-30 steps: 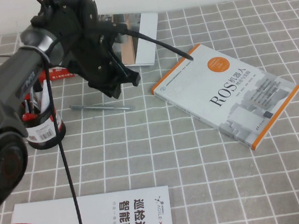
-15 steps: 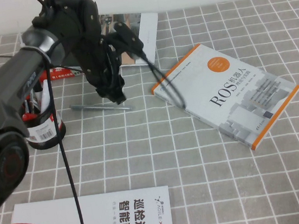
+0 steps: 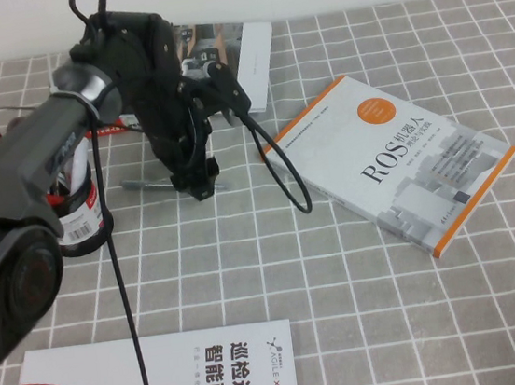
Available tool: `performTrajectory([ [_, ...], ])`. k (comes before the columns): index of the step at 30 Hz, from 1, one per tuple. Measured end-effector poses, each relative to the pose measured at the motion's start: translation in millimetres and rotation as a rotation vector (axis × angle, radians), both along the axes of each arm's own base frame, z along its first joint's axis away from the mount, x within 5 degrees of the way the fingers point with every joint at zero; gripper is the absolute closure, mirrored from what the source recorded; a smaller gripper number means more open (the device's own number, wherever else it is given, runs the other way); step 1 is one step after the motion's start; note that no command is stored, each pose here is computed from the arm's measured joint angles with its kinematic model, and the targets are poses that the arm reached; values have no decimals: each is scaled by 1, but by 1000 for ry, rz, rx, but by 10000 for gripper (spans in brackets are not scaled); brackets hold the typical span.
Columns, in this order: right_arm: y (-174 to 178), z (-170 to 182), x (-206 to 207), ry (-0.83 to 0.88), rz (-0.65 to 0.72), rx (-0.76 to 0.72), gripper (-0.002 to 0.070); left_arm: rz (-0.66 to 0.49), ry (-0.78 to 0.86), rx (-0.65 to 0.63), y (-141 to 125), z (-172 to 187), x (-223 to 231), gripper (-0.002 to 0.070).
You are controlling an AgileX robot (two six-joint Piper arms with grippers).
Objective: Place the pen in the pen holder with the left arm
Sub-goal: Pick up the pen on the table
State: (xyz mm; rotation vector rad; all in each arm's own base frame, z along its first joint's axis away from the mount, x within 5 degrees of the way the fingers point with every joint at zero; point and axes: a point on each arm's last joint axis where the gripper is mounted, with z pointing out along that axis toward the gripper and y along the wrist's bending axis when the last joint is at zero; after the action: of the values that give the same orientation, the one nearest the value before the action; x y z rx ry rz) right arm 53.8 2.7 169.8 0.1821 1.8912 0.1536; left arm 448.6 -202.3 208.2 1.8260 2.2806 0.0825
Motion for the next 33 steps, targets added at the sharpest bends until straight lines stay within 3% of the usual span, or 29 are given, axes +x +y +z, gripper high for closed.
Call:
performTrajectory([
  [6, 0, 0, 0, 0, 0, 0, 691, -12, 25, 27, 5, -17, 5, 221],
  [24, 0, 0, 0, 0, 0, 0, 691, -79, 11, 48, 19, -23, 14, 218],
  [33, 0, 0, 0, 0, 0, 0, 691, -43, 59, 29, 19, -27, 12, 379],
])
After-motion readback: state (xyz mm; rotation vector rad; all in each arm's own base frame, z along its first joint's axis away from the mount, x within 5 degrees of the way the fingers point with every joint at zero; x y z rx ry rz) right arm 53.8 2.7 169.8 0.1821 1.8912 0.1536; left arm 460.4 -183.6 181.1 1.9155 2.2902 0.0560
